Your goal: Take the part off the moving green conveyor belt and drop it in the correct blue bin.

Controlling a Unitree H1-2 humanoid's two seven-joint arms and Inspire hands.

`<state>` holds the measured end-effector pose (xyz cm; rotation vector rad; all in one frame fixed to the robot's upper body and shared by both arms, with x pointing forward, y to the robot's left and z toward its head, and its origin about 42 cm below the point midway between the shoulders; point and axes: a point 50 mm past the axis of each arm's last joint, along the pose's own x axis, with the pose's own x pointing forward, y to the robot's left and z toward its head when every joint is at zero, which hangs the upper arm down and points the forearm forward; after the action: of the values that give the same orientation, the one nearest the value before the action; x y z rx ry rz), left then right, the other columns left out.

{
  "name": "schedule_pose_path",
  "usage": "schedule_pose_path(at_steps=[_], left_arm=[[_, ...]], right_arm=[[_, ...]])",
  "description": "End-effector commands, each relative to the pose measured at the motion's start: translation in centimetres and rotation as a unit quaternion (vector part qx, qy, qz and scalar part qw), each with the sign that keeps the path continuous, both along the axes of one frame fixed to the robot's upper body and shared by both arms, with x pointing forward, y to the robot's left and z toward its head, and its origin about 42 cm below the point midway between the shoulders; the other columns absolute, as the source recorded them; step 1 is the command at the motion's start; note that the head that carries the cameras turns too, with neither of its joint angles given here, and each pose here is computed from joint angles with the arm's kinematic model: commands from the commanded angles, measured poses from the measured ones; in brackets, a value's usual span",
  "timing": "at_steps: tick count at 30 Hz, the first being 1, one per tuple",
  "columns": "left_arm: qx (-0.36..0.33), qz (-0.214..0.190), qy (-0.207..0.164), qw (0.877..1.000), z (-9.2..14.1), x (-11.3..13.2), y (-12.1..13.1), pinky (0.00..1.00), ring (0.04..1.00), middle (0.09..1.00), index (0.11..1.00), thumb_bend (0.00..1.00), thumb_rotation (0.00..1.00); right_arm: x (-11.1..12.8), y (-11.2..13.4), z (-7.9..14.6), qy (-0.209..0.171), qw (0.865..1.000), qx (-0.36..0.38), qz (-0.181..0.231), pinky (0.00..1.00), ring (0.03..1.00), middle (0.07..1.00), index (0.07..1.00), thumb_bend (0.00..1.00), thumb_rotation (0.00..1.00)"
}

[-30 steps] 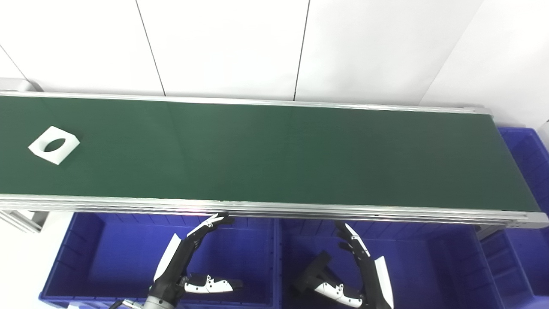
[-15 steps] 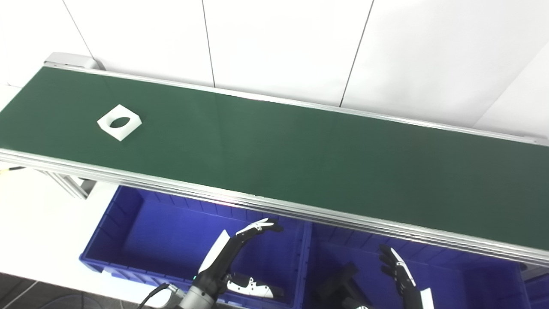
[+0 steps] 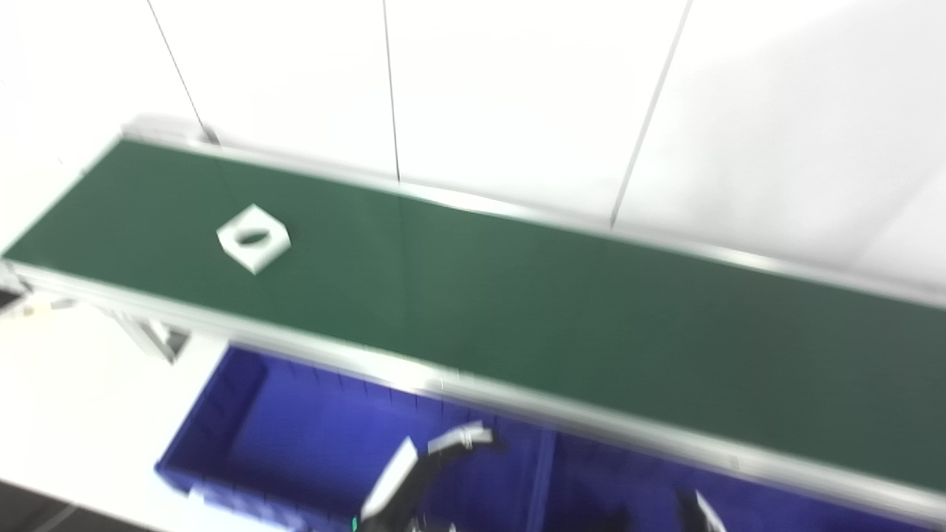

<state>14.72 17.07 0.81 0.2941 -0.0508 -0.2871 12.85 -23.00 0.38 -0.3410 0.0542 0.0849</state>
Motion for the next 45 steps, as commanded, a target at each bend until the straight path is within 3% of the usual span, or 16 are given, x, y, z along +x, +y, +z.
schedule_pose_path(at_steps=[1,18,27,31,40,45], left_arm=[[-0.005,0.000,-0.026,1.000,0.5,0.4,0.1,0.79,0.832,0.841,0.726,0.95,0.15],[-0.022,0.011,-0.038,0.999,1.2,0.6,0.2,0.75,0.815,0.830,0.727,0.97,0.12],[-0.056,0.050,-0.142,0.987,7.0,3.7,2.0,0.72,0.803,0.829,0.752,0.93,0.23],[-0.028,0.033,-0.197,0.979,9.9,6.0,4.3,0.74,0.829,0.855,0.801,0.90,0.25],[0.054,0.006,-0.249,0.967,14.7,9.4,8.2,0.83,0.893,0.919,0.867,0.85,0.27],[0.101,-0.005,-0.248,0.964,16.9,11.7,10.8,0.88,0.934,0.954,0.902,0.81,0.23]], right_arm=[[0.4,-0.2,0.8,-0.038,0.999,0.004,0.005,0.84,0.871,0.884,0.867,0.83,0.22],[0.6,0.0,0.7,-0.042,0.999,-0.001,0.006,0.79,0.861,0.871,0.860,0.83,0.17],[1.1,0.2,0.5,-0.042,0.999,0.000,0.009,0.83,0.866,0.879,0.873,0.82,0.17],[1.2,0.4,0.5,-0.041,0.999,0.008,0.008,0.82,0.873,0.884,0.872,0.82,0.17],[1.2,0.6,0.4,-0.042,0.999,0.003,0.006,0.82,0.865,0.879,0.870,0.82,0.20],[1.3,0.7,0.3,-0.043,0.999,0.002,0.006,0.81,0.868,0.874,0.864,0.83,0.19]])
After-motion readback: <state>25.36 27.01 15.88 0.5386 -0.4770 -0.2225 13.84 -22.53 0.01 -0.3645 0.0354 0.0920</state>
